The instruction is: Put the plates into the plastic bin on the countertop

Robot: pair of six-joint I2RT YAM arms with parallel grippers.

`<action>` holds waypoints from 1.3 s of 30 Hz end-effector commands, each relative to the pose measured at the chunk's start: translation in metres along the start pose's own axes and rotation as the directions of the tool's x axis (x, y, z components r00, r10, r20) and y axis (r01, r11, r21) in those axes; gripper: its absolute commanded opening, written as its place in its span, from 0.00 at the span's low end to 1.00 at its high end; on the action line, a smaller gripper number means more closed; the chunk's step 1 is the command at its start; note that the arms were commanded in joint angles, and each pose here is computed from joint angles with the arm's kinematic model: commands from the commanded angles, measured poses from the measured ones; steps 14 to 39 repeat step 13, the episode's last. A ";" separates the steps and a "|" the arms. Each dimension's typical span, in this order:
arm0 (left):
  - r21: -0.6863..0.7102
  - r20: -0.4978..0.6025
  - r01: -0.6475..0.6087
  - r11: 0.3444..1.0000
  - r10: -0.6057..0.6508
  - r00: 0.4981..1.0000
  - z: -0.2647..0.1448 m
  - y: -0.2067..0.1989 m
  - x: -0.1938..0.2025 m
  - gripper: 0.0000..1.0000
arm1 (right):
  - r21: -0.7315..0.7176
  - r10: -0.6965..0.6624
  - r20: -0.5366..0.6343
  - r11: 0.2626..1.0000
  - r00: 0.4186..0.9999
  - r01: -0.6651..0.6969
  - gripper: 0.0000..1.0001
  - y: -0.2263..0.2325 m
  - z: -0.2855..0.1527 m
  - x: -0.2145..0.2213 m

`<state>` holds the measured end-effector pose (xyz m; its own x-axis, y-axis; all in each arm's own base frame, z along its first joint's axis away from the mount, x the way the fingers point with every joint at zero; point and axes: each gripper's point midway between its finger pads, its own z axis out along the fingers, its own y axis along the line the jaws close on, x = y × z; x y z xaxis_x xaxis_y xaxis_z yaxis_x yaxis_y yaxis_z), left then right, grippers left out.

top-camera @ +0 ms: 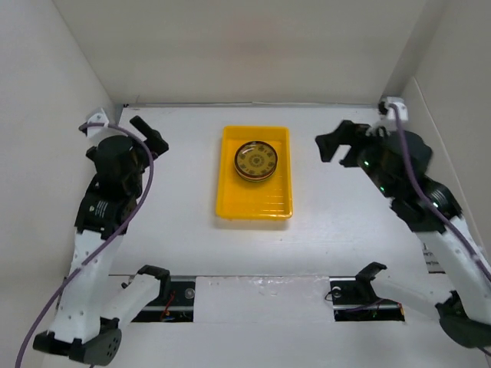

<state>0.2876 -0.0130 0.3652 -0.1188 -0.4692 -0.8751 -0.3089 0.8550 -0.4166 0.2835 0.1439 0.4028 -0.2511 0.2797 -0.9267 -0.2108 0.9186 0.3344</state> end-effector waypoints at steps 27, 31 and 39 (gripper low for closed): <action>-0.033 0.116 0.015 0.999 -0.011 0.993 -0.066 0.062 0.003 1.00 | 0.105 -0.040 0.076 0.994 0.996 0.032 1.00 -0.070 -0.141 -0.002; -0.033 0.116 0.015 0.999 -0.011 0.993 -0.066 0.062 0.003 1.00 | 0.105 -0.040 0.076 0.994 0.996 0.032 1.00 -0.070 -0.141 -0.002; -0.033 0.116 0.015 0.999 -0.011 0.993 -0.066 0.062 0.003 1.00 | 0.105 -0.040 0.076 0.994 0.996 0.032 1.00 -0.070 -0.141 -0.002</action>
